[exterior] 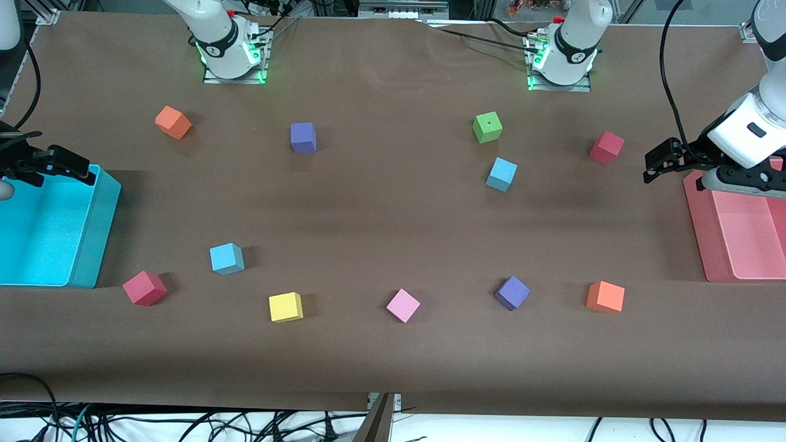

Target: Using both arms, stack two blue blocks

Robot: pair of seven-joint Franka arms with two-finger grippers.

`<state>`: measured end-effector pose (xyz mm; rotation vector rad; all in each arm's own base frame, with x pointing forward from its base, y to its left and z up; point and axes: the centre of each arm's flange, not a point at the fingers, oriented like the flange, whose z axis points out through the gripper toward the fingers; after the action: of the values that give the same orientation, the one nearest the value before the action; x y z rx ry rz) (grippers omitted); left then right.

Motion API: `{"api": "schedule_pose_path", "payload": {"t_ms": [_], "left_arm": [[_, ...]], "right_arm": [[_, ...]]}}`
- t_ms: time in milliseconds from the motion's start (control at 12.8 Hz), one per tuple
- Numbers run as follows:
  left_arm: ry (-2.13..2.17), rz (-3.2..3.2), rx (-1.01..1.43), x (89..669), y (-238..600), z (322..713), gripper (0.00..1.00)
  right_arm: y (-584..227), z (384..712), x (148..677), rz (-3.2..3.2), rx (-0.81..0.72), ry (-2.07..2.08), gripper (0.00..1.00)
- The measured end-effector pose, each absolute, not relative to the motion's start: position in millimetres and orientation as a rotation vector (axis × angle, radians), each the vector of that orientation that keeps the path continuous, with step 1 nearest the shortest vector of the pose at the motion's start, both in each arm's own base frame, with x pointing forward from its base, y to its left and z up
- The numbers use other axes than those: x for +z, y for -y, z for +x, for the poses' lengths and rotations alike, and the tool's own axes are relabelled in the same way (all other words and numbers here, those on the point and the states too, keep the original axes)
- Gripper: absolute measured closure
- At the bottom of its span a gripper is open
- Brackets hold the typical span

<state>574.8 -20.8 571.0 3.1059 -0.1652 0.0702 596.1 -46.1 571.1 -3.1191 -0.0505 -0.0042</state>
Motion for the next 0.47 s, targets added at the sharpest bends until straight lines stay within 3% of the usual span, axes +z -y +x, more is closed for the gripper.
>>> {"api": "schedule_pose_path", "payload": {"t_ms": [468], "left_arm": [[0.176,3.106,0.046,561.7,25.0,579.7,0.00]], "right_arm": [[46.1,596.4,572.6,-3.120,-0.011,0.050,0.00]]}}
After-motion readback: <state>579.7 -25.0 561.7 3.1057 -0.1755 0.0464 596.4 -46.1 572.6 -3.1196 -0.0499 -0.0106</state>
